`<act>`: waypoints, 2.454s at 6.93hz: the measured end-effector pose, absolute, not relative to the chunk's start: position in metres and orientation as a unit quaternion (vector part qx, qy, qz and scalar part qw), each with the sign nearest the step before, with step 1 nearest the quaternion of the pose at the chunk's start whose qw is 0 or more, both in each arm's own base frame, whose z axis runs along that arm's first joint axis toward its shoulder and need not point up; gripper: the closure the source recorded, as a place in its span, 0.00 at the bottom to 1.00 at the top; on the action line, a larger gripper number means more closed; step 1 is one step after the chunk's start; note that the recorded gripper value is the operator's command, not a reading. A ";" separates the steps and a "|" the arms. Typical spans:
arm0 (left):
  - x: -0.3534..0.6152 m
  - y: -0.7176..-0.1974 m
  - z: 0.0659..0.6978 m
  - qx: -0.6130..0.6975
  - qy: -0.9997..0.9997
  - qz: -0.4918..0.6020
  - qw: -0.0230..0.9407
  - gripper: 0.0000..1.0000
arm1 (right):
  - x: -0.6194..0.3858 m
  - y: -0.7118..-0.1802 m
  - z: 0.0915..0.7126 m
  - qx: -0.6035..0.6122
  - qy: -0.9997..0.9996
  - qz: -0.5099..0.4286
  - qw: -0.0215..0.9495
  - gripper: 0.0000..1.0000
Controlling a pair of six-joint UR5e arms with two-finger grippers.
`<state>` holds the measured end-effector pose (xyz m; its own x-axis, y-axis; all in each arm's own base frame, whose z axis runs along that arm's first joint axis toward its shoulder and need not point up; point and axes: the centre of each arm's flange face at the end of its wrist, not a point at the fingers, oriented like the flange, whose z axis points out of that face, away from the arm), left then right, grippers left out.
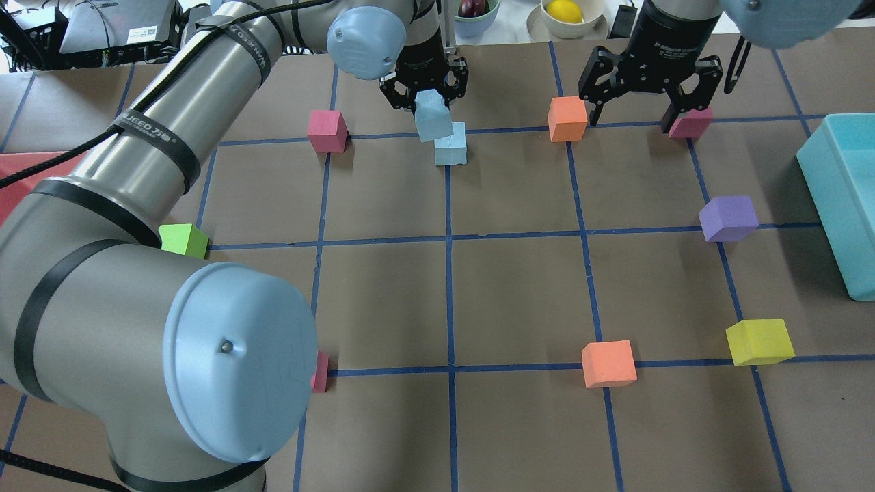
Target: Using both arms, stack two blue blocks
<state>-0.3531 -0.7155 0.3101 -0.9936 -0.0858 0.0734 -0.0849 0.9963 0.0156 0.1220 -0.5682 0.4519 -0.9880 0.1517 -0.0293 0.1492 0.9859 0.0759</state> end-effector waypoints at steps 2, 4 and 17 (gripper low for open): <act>-0.367 -0.716 0.295 0.027 -0.999 -0.013 0.033 1.00 | 0.125 -0.553 0.461 0.073 0.997 0.025 0.021 0.00; -0.371 -0.725 0.285 0.022 -0.999 -0.007 0.034 1.00 | 0.125 -0.550 0.461 0.070 0.997 0.026 0.019 0.00; -0.374 -0.738 0.264 0.018 -0.999 0.003 0.035 0.00 | 0.124 -0.526 0.486 0.065 0.997 0.028 0.005 0.00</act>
<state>-0.3740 -0.7375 0.2636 -0.9969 -0.0352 0.0707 -0.0356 0.9994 -0.0049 0.1237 -0.5261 0.4859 -0.9914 0.1308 -0.0065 0.1303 0.9899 0.0563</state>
